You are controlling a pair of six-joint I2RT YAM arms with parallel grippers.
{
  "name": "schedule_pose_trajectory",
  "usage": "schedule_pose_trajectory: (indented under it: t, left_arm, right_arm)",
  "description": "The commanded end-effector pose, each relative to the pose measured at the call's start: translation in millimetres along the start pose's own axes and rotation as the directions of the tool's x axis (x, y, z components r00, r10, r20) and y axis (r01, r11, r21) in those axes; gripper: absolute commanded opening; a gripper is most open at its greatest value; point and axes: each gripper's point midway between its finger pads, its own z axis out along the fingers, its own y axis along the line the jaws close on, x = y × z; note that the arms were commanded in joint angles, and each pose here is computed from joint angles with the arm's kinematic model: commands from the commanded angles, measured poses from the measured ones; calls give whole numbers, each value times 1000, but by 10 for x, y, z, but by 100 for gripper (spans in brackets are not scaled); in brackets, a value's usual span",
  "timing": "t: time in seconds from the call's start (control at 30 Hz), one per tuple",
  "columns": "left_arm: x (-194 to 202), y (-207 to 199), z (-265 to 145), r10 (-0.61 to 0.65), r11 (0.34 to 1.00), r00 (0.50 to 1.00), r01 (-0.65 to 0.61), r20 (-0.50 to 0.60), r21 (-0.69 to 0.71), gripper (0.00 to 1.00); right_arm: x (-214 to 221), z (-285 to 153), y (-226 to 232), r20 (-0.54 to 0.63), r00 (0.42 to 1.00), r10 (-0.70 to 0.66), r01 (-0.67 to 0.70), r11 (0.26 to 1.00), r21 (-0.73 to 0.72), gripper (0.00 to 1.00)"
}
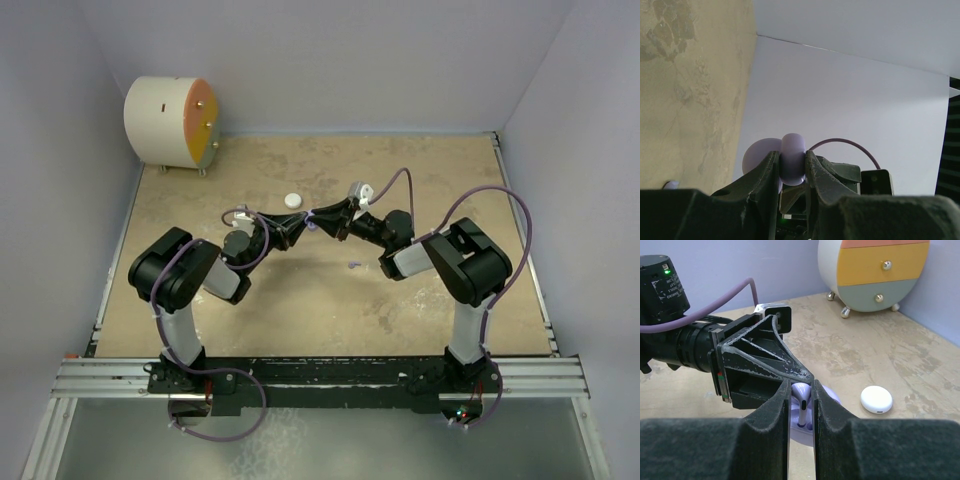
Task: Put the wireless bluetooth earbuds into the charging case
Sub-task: Place the earbud in the charging case.
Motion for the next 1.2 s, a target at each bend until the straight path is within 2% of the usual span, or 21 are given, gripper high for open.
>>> schedule_pose_trajectory:
  t: [0.0,1.17]
  left_arm:
    - [86,-346,26,12,993,1000,-8,-27,117,0]
    - [117,-649,98,11,983,999,-5,-32,184,0]
  right_arm:
    - [-1648,-249,484,603,675,-425,500,865,49,0]
    - [-1600,-360,533,582,693,-425,487,872,57,0]
